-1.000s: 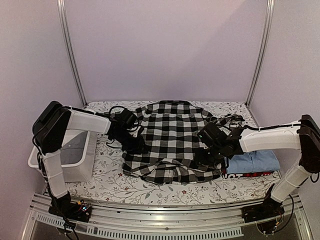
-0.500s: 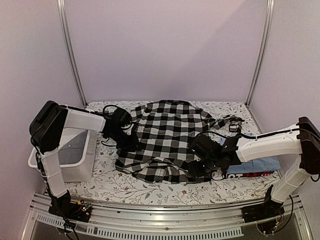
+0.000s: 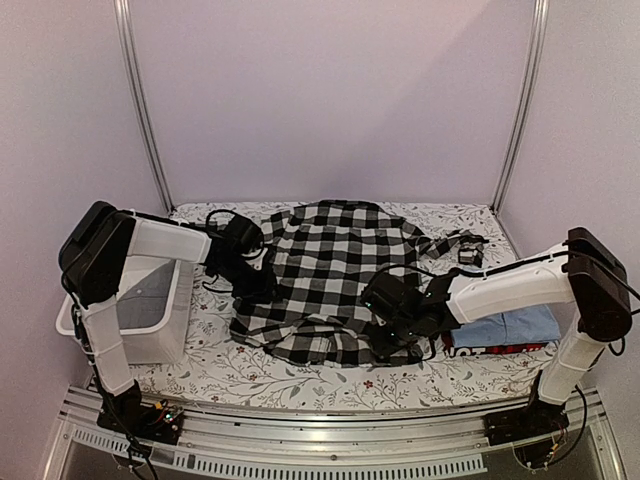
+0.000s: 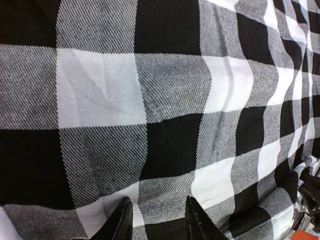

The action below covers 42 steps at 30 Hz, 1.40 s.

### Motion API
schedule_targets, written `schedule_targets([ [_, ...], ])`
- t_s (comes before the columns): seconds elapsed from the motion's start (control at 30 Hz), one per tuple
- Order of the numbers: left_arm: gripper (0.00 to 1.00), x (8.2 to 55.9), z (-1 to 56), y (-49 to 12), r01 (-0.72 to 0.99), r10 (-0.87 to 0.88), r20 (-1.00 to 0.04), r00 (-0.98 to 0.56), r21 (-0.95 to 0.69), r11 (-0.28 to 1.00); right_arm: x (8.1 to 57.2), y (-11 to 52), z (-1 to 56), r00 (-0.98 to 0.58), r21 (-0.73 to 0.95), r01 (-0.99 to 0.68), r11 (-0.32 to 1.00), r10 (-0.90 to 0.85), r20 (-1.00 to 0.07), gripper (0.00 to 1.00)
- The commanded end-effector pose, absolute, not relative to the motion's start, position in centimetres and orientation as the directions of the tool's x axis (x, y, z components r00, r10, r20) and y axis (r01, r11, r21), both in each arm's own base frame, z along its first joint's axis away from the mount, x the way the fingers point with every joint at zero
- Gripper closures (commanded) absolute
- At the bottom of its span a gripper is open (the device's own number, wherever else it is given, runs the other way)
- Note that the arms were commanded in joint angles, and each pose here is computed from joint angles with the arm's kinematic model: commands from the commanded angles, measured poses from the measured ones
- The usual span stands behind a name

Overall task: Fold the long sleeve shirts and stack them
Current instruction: Smooth out the flattened shirt at the center of the board.

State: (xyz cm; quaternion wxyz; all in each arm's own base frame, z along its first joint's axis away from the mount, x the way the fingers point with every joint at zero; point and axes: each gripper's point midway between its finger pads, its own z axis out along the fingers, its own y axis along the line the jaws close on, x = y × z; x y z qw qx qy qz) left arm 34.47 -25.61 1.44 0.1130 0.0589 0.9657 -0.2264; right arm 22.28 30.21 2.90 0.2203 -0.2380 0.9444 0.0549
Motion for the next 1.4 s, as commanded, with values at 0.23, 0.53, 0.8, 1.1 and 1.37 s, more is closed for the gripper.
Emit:
schedule_targets([
  [0.23,0.64,33.4,-0.1,-23.5,0.133,0.069,-0.184,-0.981,-0.359,0.924,18.8,27.4,4.5,-0.792,0.044,-0.515,0.856,-0.456,-0.406,1.0],
  [0.53,0.64,33.6,0.0,-23.9,0.14,0.075,-0.185,-0.98,-0.371,0.918,15.1,26.3,2.8,-0.836,0.18,-0.513,0.84,-0.441,-0.327,0.93],
  [0.8,0.63,34.9,2.5,-23.9,0.153,0.066,-0.246,-0.967,-0.356,0.922,16.6,28.5,7.7,-0.826,0.259,-0.492,0.831,-0.353,-0.438,0.4],
  [1.1,0.57,43.8,12.2,-20.5,0.058,-0.063,-0.483,-0.873,-0.231,0.971,23.3,32.7,15.4,-0.737,0.396,-0.451,0.8,-0.083,-0.671,0.23],
  [1.37,0.56,49.3,11.6,-14.9,-0.083,-0.13,-0.511,-0.85,-0.114,0.99,27.4,34.5,16.4,-0.712,0.491,-0.428,0.759,0.052,-0.701,0.18],
])
